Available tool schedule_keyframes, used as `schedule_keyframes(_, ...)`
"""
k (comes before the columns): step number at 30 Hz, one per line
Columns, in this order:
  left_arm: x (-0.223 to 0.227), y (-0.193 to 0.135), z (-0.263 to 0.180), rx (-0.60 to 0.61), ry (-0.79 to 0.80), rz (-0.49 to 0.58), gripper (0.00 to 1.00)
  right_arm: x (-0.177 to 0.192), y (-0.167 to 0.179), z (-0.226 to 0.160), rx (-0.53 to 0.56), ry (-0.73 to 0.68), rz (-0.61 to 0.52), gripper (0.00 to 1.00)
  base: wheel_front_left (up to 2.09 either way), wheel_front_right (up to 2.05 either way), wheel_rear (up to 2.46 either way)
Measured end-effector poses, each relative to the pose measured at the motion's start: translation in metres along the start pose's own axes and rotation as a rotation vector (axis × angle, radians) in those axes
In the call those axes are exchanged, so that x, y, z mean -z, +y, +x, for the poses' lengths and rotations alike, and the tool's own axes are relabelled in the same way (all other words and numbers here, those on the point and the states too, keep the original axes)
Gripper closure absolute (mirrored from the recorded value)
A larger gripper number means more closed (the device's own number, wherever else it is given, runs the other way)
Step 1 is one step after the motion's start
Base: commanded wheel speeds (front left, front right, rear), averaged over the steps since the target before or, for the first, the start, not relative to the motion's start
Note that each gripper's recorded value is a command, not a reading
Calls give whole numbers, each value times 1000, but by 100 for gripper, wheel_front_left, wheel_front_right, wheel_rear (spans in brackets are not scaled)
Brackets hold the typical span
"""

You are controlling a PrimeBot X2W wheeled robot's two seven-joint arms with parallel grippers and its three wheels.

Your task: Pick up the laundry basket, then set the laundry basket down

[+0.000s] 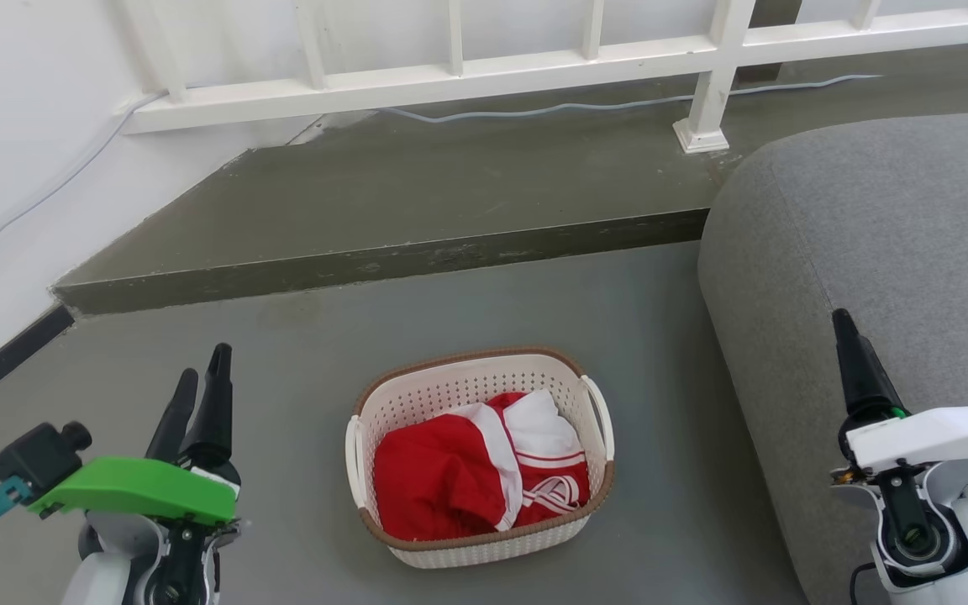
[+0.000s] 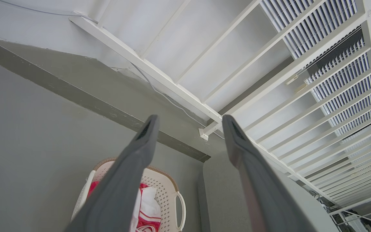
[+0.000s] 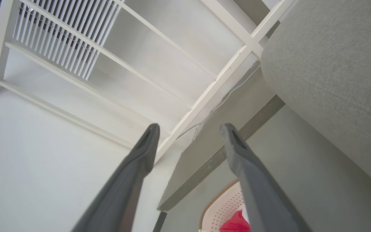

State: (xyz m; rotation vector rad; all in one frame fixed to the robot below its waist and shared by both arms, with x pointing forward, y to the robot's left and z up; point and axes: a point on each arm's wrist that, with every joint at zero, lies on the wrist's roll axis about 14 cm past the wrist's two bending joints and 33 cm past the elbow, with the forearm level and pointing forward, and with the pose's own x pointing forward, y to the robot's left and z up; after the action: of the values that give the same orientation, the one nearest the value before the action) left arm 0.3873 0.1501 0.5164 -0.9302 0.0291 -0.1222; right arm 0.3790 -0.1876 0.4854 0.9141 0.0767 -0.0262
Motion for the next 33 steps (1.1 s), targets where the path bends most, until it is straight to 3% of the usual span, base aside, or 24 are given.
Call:
schedule_keyframes(16,4,-14,2,40,-2,305,0,6,18,3,-69,13,-320,0,0,0,0)
schedule_keyframes(33,14,-24,0,71,-13,545,0,18,30,2,-127,7,-604,0,0,0,0)
